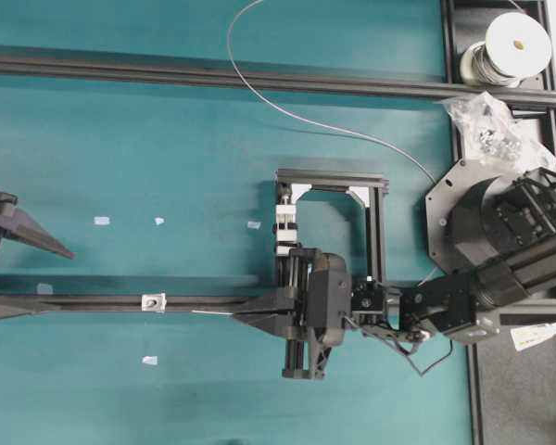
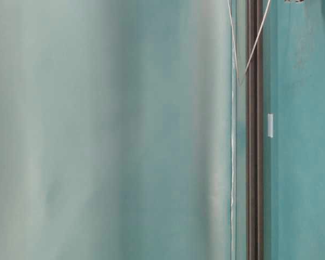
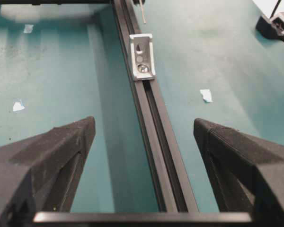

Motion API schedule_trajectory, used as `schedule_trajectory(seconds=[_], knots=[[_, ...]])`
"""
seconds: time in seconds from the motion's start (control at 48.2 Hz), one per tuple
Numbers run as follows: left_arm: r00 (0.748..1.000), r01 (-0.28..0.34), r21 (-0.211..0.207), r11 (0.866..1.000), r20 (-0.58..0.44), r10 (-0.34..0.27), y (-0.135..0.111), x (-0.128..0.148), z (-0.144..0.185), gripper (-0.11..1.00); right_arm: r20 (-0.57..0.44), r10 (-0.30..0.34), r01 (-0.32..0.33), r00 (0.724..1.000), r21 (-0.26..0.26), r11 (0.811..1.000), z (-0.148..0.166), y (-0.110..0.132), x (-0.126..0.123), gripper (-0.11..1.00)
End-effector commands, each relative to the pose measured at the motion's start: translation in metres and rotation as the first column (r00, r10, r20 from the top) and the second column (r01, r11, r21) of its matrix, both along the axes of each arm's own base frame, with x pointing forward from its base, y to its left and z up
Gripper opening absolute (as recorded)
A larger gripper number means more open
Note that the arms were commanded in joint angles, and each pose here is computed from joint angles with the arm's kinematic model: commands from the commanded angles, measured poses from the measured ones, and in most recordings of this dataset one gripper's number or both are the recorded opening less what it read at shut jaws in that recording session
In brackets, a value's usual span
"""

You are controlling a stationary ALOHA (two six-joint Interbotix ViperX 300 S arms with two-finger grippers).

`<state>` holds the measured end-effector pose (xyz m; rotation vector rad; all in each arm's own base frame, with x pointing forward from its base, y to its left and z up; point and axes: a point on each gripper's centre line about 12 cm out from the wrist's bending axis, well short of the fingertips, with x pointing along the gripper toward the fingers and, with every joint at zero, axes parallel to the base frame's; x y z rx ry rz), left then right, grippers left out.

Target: Insert the wire through the hole in the metal fitting.

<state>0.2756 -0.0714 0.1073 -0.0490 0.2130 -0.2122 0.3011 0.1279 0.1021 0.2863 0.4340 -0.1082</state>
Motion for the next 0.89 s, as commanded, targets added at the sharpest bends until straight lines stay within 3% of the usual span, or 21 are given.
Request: schedule_trajectory(seconds=[0.0,0.622,0.871], knots=[[1.0,0.006,-0.004,1.0,0.023,-0.006,-0.002,0.004,0.005,0.8,0.029,-0.005,0.005,1.0,0.004,1.0,0.006,0.001,0.006,-0.01],[0.999,0.007,-0.005,1.0,0.032,-0.006,-0.003,0.006,0.007,0.8,0.03,-0.046,0.047,0.998,-0.005,0.999,0.004,-0.011,0.013,-0.01],[1.0,0.007,-0.004,1.0,0.026,-0.007,-0.003,0.007,0.006,0.8,0.047,-0.03,0.03,0.998,-0.014,0.999,0.007,-0.012,0.021,-0.01]])
